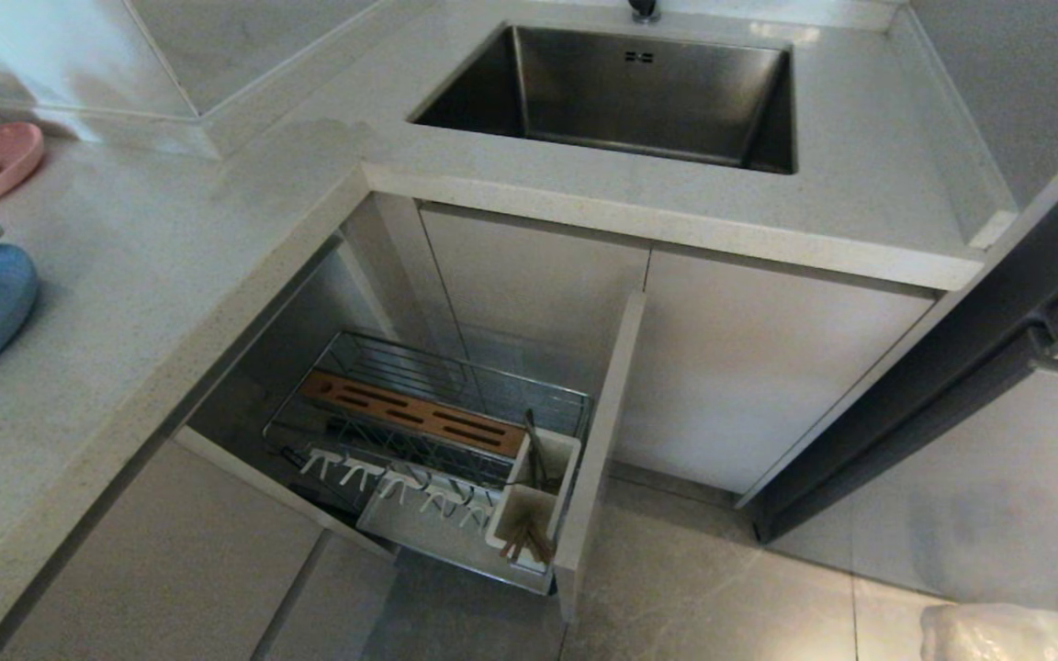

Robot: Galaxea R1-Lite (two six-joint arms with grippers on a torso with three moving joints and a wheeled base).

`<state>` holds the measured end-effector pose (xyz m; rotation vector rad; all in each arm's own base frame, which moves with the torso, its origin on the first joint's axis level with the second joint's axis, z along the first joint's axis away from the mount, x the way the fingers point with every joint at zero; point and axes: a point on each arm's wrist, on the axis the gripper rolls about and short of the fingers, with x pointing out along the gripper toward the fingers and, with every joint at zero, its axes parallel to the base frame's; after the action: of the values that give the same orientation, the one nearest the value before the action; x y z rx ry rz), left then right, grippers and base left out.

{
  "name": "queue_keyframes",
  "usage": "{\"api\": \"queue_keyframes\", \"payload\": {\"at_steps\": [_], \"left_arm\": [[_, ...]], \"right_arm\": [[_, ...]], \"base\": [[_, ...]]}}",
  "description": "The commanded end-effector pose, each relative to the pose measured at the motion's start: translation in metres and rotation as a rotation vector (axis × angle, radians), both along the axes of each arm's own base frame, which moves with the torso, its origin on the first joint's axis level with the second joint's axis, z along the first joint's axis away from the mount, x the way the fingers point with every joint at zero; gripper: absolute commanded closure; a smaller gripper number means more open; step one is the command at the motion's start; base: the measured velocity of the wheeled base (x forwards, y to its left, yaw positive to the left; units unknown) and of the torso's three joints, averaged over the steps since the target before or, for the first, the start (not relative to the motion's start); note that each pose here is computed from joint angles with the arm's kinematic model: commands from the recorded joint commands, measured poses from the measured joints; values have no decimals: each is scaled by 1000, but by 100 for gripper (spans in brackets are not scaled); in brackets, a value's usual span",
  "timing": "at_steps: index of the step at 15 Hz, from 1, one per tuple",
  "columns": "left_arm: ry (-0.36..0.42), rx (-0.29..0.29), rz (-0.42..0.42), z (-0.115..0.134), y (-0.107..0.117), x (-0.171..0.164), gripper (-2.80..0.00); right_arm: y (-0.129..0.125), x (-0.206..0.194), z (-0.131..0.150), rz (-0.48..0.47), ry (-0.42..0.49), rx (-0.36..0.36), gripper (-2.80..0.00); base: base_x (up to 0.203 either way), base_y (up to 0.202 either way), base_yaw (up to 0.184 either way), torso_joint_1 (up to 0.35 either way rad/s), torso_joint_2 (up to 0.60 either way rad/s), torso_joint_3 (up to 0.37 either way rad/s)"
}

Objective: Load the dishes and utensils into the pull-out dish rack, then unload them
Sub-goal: Take the bowl out of the cupboard

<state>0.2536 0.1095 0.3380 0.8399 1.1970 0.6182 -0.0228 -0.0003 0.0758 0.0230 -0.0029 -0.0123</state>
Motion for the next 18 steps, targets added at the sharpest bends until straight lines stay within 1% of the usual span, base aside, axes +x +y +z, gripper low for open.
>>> {"api": "queue_keyframes", "payload": {"at_steps": [1, 4, 7, 12, 18], "left_arm": [[29, 5, -4, -3, -2, 4, 0], [71, 18, 16, -5, -4, 0, 0], [136, 11, 18, -9, -8, -4, 0], [199, -12, 7, -17, -10, -4, 0], [197, -14, 5, -18, -10, -4, 0]], "right_arm": [[0, 0, 0, 0, 0, 0, 0], [0, 0, 0, 0, 1, 0, 0], [0, 0, 0, 0, 1, 0, 0], [0, 0, 0, 0, 1, 0, 0], [0, 0, 0, 0, 1, 0, 0]], "base": [[0, 0, 0, 0, 0, 0], [0, 0, 0, 0, 0, 0], [0, 0, 0, 0, 0, 0], [0, 0, 0, 0, 0, 0], [0, 0, 0, 0, 0, 0]]}}
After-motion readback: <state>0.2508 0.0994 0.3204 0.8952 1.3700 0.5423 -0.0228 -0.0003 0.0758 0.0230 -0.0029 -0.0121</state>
